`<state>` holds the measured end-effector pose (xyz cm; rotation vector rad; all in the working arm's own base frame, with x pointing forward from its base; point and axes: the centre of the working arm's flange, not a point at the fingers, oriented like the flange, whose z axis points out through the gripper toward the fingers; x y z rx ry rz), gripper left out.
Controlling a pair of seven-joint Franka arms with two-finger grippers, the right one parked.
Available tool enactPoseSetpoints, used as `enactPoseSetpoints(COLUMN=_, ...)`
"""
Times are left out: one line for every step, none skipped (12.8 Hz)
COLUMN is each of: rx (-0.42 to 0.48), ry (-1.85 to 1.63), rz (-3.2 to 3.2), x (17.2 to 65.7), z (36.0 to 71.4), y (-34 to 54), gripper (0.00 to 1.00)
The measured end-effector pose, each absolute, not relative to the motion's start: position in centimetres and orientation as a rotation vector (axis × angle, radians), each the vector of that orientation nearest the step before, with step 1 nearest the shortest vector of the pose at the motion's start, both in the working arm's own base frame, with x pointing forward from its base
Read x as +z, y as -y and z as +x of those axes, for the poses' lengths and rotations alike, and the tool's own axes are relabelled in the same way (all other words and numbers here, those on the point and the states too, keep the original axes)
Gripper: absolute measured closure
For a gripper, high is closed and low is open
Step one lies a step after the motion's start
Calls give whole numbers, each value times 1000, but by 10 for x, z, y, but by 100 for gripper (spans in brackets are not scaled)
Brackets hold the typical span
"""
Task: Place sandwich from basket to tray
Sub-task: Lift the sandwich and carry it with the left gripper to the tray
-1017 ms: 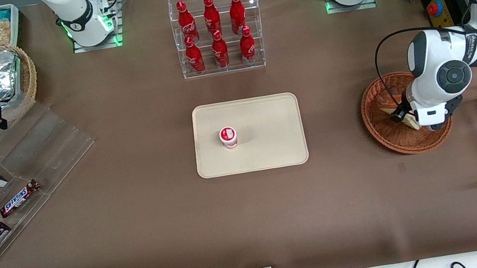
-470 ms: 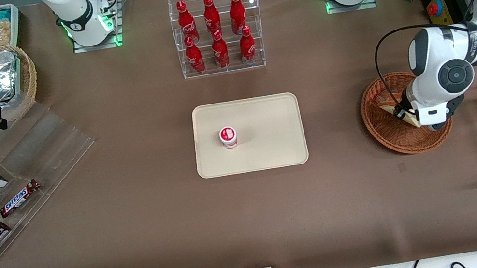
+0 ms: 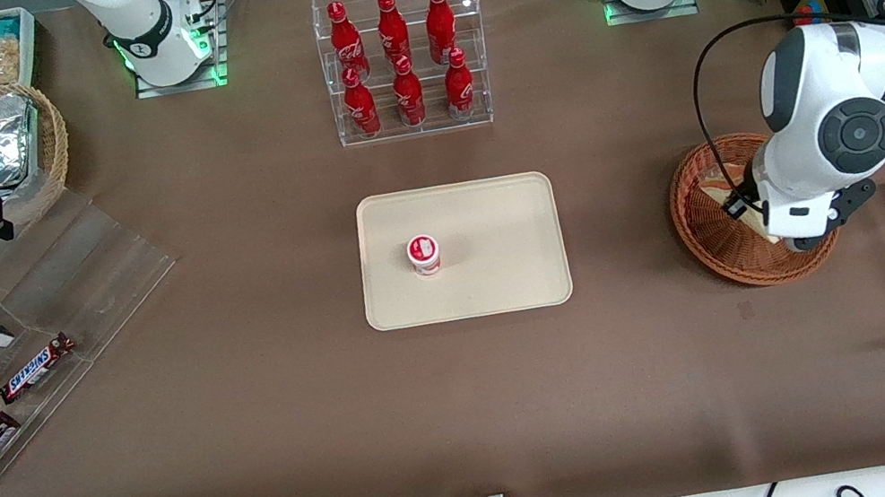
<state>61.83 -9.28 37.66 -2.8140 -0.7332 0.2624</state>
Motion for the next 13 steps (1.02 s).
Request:
enactPoseSetpoints(rx=262, ry=652, rz=-2841, x=386, z=618, y=113, gripper=67)
enactPoseSetpoints(rx=262, ry=577, rz=-2866, x=392, z=615, y=133, gripper=67)
enactPoseSetpoints(rx=259, ry=522, rz=-2885, x=394, z=611, y=152, gripper=67)
enactPoseSetpoints(rx=260, ry=473, rz=-2900, x=394, z=607, y=170, gripper=67)
enactPoseSetpoints(rx=261, ry=422, rz=-2914, x=394, z=602, y=185, gripper=67)
enactPoseSetpoints(rx=262, ry=377, rz=-2927, x=394, z=598, y=201, gripper=67)
enactPoseSetpoints(rx=259, ry=336, rz=-2938, x=392, z=593, y=217, gripper=67)
enactPoseSetpoints(rx=252, ry=293, rz=-2947, x=388, z=589, y=233, gripper=67)
enactPoseSetpoints(rx=244, ry=241, rz=-2955, x=382, z=583, y=254, gripper=66)
enactPoseSetpoints(rx=234, ry=188, rz=-2963, x=374, z=576, y=277, gripper=66)
enactPoseSetpoints(rx=219, ry=143, rz=-2973, x=366, z=568, y=302, gripper=66)
enactPoseSetpoints(rx=205, ry=114, rz=-2981, x=357, z=559, y=324, gripper=66)
enactPoseSetpoints(rx=195, ry=79, rz=-2988, x=347, z=550, y=346, gripper=66)
